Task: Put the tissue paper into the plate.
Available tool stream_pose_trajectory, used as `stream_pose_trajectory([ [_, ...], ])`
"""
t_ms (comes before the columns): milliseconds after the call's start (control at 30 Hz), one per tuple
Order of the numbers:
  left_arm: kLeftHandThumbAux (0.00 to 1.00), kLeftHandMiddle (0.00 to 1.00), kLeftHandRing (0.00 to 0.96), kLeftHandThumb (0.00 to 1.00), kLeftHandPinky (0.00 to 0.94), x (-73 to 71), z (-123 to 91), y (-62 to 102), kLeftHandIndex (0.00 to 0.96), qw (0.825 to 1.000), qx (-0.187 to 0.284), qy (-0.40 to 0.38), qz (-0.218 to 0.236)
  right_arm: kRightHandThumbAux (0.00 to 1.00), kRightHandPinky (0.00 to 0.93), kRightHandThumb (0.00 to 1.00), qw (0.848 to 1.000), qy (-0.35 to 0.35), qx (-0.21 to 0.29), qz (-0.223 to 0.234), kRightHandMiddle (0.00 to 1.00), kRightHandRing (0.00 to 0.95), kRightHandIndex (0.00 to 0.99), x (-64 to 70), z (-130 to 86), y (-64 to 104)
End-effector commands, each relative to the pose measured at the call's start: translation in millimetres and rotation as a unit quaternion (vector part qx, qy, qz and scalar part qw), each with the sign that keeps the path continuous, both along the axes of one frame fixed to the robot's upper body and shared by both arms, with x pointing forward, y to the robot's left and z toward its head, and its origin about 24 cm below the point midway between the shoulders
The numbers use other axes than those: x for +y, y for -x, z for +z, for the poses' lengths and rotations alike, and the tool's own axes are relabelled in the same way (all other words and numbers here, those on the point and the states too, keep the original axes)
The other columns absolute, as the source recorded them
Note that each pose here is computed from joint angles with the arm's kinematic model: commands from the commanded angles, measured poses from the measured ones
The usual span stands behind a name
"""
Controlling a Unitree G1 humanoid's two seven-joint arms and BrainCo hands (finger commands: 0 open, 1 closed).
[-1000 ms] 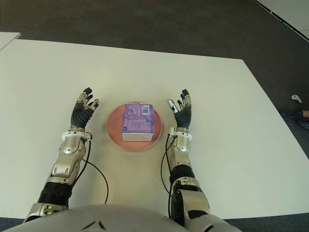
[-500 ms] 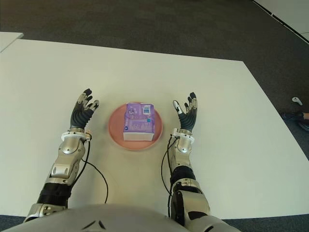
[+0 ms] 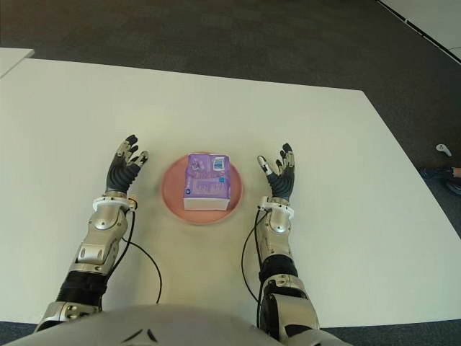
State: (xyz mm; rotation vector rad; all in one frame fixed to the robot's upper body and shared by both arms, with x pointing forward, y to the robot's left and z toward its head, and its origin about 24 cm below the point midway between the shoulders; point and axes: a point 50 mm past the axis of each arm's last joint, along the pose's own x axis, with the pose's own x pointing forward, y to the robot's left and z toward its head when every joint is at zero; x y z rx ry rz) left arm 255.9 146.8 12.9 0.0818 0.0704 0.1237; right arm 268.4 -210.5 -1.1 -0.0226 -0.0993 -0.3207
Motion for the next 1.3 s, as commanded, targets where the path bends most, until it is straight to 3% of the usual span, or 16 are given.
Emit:
stream_pose_trajectory([
  [33,0.571,0.0,0.0,0.0,0.0,4.7,-7,-1.7,0.0,1.0,0.012,-0.01,0.008,0.69,0.0,0.013,0.996,-0.001,0.089,0.028,0.0,0.0,0.0,2.8,-26,15.4],
  [333,0.557,0.0,0.0,0.0,0.0,6.8,-12,-2.8,0.0,1.0,0.013,-0.013,0.014,0.679,0.0,0.05,0.991,-0.011,0.121,0.059,0.0,0.0,0.0,6.5,-26,18.4],
  [1300,0.573,0.0,0.0,0.0,0.0,15.4,-26,-8.0,0.0,1.0,0.001,-0.014,-0.002,0.697,0.021,0.107,0.989,-0.022,0.132,0.065,0.0,0.0,0.0,15.1,-23,19.3],
])
